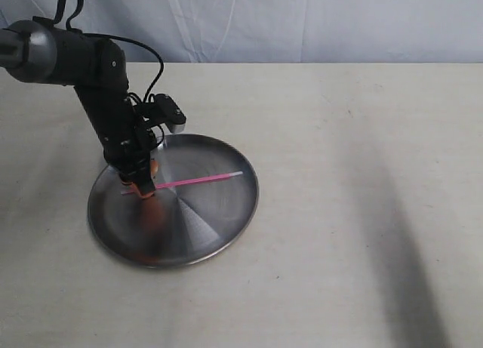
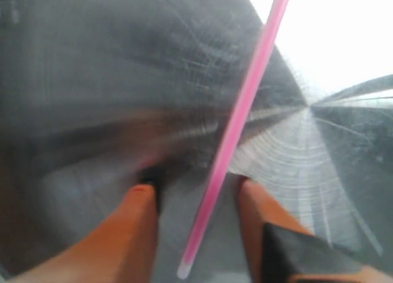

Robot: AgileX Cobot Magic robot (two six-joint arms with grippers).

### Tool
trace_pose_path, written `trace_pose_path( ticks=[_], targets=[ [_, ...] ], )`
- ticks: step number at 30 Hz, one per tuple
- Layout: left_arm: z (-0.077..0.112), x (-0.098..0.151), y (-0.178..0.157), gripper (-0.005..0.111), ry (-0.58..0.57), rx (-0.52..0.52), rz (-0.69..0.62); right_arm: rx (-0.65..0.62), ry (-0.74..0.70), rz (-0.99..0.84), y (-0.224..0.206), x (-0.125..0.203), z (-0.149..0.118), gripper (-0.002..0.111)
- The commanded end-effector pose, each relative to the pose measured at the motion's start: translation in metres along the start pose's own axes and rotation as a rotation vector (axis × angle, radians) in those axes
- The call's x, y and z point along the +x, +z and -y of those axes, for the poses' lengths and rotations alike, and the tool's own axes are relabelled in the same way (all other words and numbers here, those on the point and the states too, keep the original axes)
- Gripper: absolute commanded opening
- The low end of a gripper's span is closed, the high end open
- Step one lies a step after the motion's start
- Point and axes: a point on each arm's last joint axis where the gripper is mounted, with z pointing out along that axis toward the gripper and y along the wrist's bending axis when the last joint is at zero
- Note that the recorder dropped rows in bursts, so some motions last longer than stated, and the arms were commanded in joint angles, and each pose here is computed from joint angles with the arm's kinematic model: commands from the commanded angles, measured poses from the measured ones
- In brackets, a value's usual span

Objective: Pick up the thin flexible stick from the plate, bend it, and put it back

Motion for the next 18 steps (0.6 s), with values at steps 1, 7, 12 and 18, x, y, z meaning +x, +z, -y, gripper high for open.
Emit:
trace_pose_path(
  ticks=[1, 7, 12, 18],
  targets=[
    [0.007, 0.006, 0.016, 0.010, -0.028, 0.095, -0.062, -0.002, -0.005, 0.008, 0.000, -0.002, 0.000, -0.001],
    [0.011, 0.007, 0.015, 0.000, -0.045, 0.137, -0.073, -0.007, -0.005, 0.015, 0.000, -0.003, -0.001, -0.001],
    [0.015, 0.003, -0.006, 0.000, -0.055, 0.125, -0.014, -0.008, -0.003, 0.014, 0.000, -0.003, -0.001, -0.001],
    [0.028, -0.003, -0.061, 0.000, -0.073, 0.099, 0.140, -0.047, 0.071, -0.012, 0.000, 0.000, -0.005, -0.001]
  ],
)
